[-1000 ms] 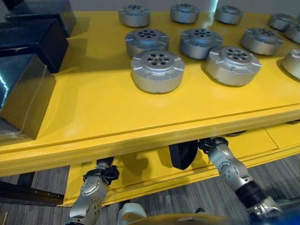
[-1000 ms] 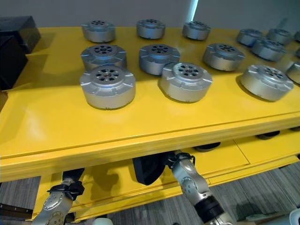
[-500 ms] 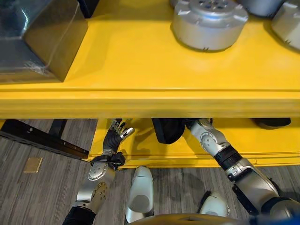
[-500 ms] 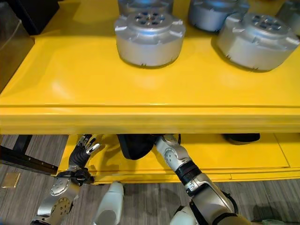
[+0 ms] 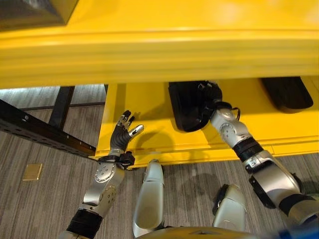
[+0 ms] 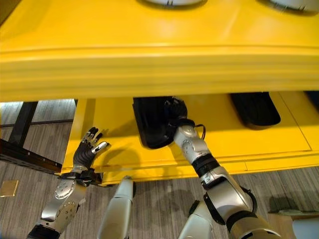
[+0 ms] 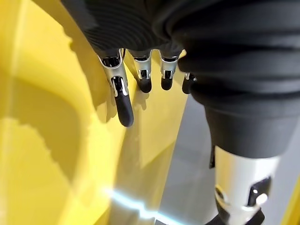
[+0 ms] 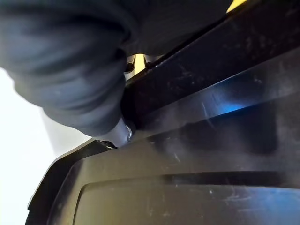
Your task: Move parts from the plastic box to the shelf.
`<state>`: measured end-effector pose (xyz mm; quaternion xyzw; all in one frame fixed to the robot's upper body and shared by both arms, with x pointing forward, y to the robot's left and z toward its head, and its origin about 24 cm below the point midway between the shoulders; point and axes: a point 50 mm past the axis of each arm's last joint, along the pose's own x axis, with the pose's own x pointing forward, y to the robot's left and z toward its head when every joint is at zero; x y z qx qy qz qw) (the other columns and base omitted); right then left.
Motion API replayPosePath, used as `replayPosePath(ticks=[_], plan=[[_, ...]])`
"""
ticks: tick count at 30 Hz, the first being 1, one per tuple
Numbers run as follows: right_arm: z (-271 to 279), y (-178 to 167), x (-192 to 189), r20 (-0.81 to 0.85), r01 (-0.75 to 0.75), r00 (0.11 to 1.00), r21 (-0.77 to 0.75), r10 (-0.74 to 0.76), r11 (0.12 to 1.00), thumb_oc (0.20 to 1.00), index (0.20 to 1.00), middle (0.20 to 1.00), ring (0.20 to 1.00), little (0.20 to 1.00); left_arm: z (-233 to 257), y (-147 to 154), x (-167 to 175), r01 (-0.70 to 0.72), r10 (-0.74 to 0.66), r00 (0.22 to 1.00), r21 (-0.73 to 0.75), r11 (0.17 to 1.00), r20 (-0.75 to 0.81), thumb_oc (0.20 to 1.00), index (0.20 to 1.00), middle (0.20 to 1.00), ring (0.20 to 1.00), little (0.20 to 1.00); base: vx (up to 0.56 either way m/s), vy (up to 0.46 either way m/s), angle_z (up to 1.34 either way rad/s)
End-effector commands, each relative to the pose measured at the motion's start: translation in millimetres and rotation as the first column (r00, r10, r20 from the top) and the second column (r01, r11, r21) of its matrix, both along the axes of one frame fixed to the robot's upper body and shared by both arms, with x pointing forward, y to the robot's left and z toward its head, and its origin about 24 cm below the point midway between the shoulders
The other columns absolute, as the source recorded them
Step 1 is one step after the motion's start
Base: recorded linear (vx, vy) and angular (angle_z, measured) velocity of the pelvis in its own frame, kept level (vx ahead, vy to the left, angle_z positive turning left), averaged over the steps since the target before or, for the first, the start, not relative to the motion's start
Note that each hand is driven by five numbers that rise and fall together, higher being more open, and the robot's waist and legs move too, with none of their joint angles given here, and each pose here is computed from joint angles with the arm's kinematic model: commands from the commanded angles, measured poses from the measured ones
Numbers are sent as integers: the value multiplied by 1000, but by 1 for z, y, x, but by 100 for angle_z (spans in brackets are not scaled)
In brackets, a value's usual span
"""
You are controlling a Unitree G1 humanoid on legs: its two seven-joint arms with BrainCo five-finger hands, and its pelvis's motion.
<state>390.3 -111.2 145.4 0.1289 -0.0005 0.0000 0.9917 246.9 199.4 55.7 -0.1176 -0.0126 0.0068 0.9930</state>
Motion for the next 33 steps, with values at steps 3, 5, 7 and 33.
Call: replayPosePath(ticks=[3,5,7,33], plan=[[80,-18,12,273,108,957,-14,-101,994,200,200,200,200,200,-5,-11,-11,21,-22,1000,-65,998,-17,1000,1000,1000,1000,1000,23,1,-19],[93,-36,18,290,193,943,-75,-164,978,200,200,200,200,200,-2,-13,-10,40,-40,999,-56,998,-1,1000,1000,1000,1000,1000,-61,11,-7],[102,-44,20,305,240,932,-110,-197,965,200,200,200,200,200,1,-14,-9,44,-44,999,-55,998,9,1000,1000,1000,1000,1000,-53,4,-3],[107,-116,31,223,450,892,-489,-392,747,200,200,200,200,200,17,-21,4,104,-100,990,-42,994,96,1000,1000,1000,1000,1000,12,-10,2]])
